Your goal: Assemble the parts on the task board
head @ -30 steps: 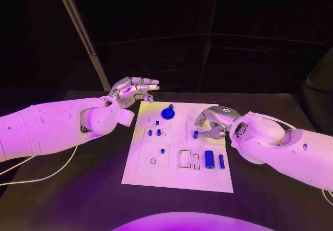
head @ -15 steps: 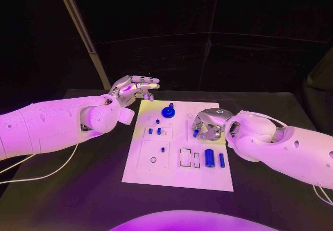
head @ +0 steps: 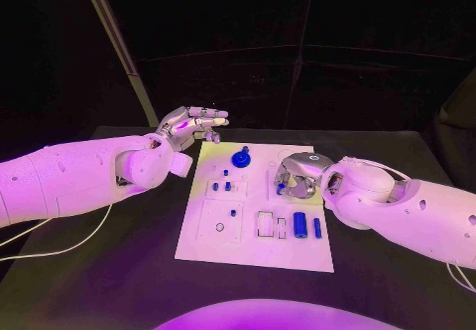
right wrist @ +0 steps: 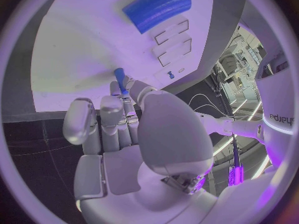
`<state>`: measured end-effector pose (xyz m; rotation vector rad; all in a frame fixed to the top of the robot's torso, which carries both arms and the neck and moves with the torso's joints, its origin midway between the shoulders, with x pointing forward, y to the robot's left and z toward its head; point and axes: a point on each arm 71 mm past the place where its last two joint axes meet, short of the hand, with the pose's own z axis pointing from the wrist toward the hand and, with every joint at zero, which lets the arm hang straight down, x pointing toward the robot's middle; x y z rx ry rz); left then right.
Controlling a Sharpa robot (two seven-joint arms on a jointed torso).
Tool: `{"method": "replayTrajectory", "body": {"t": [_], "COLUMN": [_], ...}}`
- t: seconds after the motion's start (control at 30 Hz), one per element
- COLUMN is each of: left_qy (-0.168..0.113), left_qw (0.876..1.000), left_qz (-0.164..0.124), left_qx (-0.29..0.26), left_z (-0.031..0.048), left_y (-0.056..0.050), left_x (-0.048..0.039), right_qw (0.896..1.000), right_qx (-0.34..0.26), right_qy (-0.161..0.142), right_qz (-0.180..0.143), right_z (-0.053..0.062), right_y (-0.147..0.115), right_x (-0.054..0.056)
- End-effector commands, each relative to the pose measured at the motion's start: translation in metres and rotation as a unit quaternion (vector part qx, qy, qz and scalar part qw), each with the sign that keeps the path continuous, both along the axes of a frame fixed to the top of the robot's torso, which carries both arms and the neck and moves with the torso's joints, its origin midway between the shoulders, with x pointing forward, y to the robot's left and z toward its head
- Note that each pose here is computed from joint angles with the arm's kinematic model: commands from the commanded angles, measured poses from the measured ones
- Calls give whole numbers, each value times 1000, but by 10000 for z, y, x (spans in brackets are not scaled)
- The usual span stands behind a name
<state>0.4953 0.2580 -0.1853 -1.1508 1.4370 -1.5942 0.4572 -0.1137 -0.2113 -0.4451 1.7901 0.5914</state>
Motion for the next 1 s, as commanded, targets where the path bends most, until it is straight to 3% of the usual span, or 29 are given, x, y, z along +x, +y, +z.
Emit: {"method": "replayTrajectory", "body": {"t": [0.03, 0.23, 0.53, 0.77, 1.0], "left_qy": [0, 1, 2, 1, 1], "left_qw": [1000, 1000, 1000, 1000, 1000], "left_qz": [-6, -1, 1, -1, -5], "left_qx": [-5, -2, -1, -2, -2], "left_z": [11, 8, 6, 5, 3], "left_y": [-8, 11, 17, -5, -52], "left_x": [0, 1, 1, 9, 29], "right_qw": [999, 998, 993, 986, 982], "right_qx": [18, 39, 115, 156, 149], "right_qy": [-31, -40, -9, 11, 23], "right_qz": [-4, -2, 4, 60, 116], "right_z": [67, 147, 309, 392, 326], "right_y": [3, -40, -49, 279, 720], "right_x": [-4, -117, -289, -411, -457]}}
